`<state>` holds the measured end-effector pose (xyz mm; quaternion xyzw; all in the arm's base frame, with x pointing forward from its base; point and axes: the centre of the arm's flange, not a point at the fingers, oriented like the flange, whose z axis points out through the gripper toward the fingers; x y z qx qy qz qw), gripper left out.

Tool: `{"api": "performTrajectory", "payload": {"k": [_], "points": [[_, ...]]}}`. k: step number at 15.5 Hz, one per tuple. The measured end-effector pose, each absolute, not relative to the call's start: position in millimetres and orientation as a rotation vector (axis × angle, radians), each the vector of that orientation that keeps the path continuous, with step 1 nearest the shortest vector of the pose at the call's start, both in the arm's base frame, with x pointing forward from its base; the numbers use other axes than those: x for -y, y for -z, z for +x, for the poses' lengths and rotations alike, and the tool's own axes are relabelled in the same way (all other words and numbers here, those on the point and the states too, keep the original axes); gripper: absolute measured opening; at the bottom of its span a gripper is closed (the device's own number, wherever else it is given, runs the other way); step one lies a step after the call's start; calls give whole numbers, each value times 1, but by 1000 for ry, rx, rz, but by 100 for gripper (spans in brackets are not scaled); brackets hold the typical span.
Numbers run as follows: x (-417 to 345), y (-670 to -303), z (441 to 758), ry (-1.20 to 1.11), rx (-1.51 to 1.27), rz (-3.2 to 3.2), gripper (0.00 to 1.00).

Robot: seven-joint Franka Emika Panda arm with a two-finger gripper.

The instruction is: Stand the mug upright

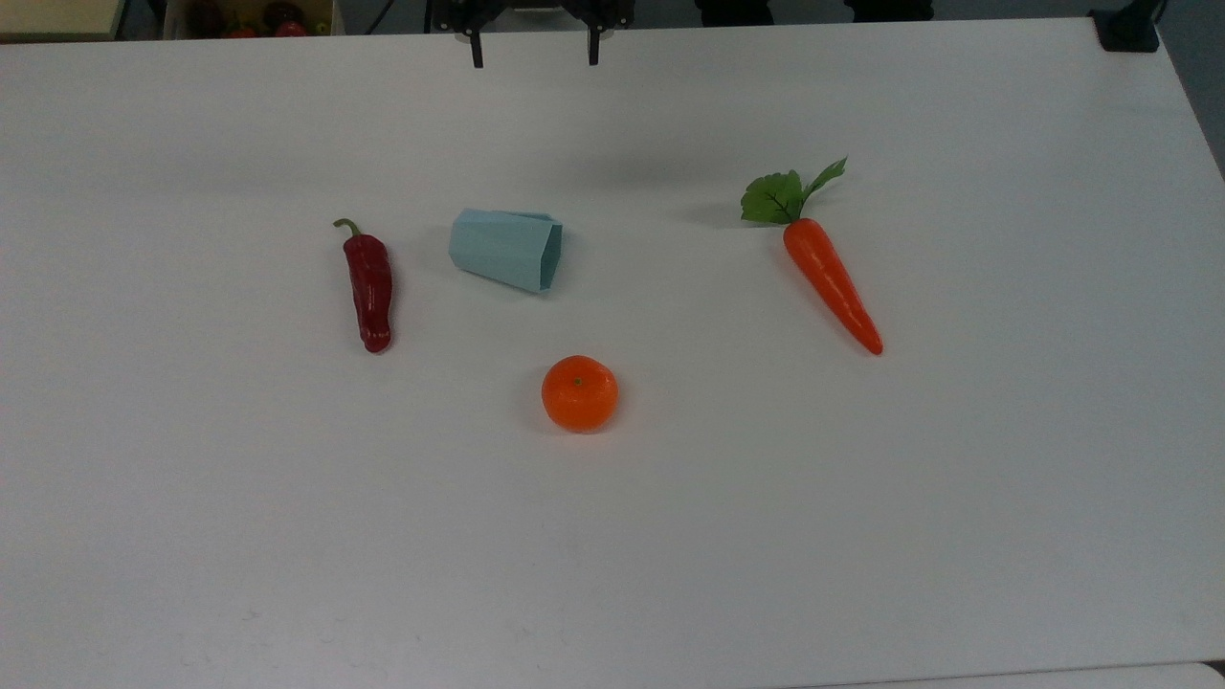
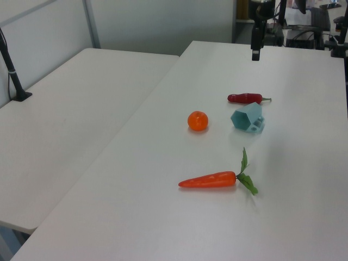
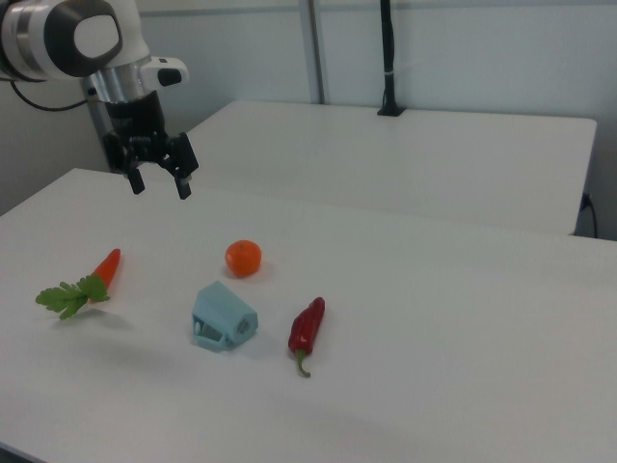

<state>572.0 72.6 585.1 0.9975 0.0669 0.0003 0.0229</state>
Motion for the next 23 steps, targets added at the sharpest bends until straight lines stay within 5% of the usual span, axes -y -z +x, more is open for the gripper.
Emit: {"api": "performTrajectory", "payload": {"k": [11, 18, 23], "points": [[-79, -570, 573, 53, -264, 2971, 100], [-121, -487, 594, 208, -443, 2725, 100], [-149, -424, 604, 232, -309, 2592, 100]]}}
